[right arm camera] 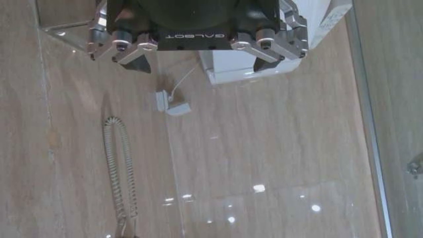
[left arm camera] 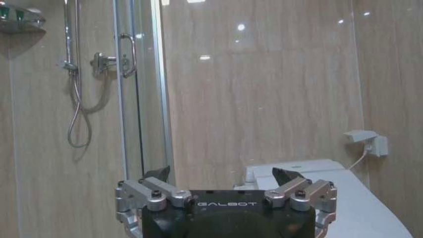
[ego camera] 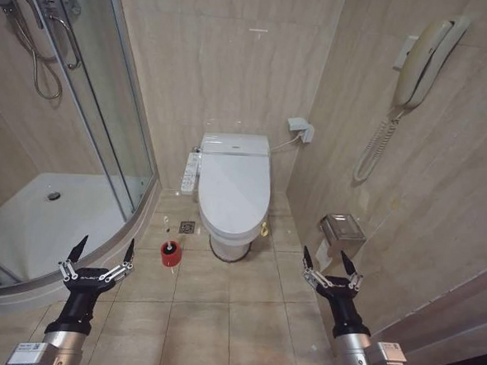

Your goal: Open the toilet lid, clean the toilet bowl with a toilet brush, close the toilet lid, and flush.

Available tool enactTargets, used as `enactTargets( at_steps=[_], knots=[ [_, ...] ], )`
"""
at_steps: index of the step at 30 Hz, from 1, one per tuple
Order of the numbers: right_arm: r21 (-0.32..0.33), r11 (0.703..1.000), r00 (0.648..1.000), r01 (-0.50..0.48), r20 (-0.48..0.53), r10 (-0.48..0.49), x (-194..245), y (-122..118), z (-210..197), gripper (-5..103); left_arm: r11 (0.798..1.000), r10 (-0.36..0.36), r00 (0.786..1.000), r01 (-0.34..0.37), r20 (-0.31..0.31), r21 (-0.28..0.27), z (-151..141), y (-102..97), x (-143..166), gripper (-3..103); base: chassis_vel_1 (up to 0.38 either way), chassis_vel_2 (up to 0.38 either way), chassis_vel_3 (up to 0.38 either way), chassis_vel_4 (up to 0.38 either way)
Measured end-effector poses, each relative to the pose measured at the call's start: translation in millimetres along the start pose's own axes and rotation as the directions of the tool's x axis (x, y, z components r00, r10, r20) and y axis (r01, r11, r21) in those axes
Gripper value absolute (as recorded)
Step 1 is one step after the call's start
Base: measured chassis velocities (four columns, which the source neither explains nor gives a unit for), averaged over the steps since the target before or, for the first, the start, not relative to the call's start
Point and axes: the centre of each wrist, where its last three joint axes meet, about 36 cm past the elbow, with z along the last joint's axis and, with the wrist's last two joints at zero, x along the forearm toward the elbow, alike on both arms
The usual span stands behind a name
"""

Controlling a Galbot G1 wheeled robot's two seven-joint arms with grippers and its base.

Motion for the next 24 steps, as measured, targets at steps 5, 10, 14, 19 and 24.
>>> enactTargets(
  at_steps=[5, 10, 14, 19, 24],
  knots=[
    [0.002, 1.0, 1.0, 0.0, -0.004, 0.0, -1.0, -0.6, 2.4, 100, 1.0, 0.0, 1.0, 0.0, 0.0, 0.0, 0.0, 0.0, 0.0, 100, 0.0, 0.0, 0.0, 0.0],
    [0.003, 1.0, 1.0, 0.001, -0.013, 0.0, -1.5, -2.0, 7.4, 100, 1.0, 0.0, 1.0, 0.0, 0.0, 0.0, 0.0, 0.0, 0.0, 100, 0.0, 0.0, 0.0, 0.0],
    [0.011, 1.0, 1.0, 0.02, -0.012, -0.02, -1.7, -4.8, 8.1, 100, 1.0, 0.0, 1.0, 0.0, 0.0, 0.0, 0.0, 0.0, 0.0, 100, 0.0, 0.0, 0.0, 0.0],
    [0.005, 1.0, 1.0, 0.018, -0.01, -0.018, -4.2, -5.8, 9.4, 100, 1.0, 0.0, 1.0, 0.0, 0.0, 0.0, 0.0, 0.0, 0.0, 100, 0.0, 0.0, 0.0, 0.0],
    [0.0, 1.0, 1.0, 0.017, -0.003, -0.017, -6.7, -5.8, 10.0, 100, 1.0, 0.0, 1.0, 0.0, 0.0, 0.0, 0.0, 0.0, 0.0, 100, -0.069, 0.048, 0.073, -0.062]
  ],
)
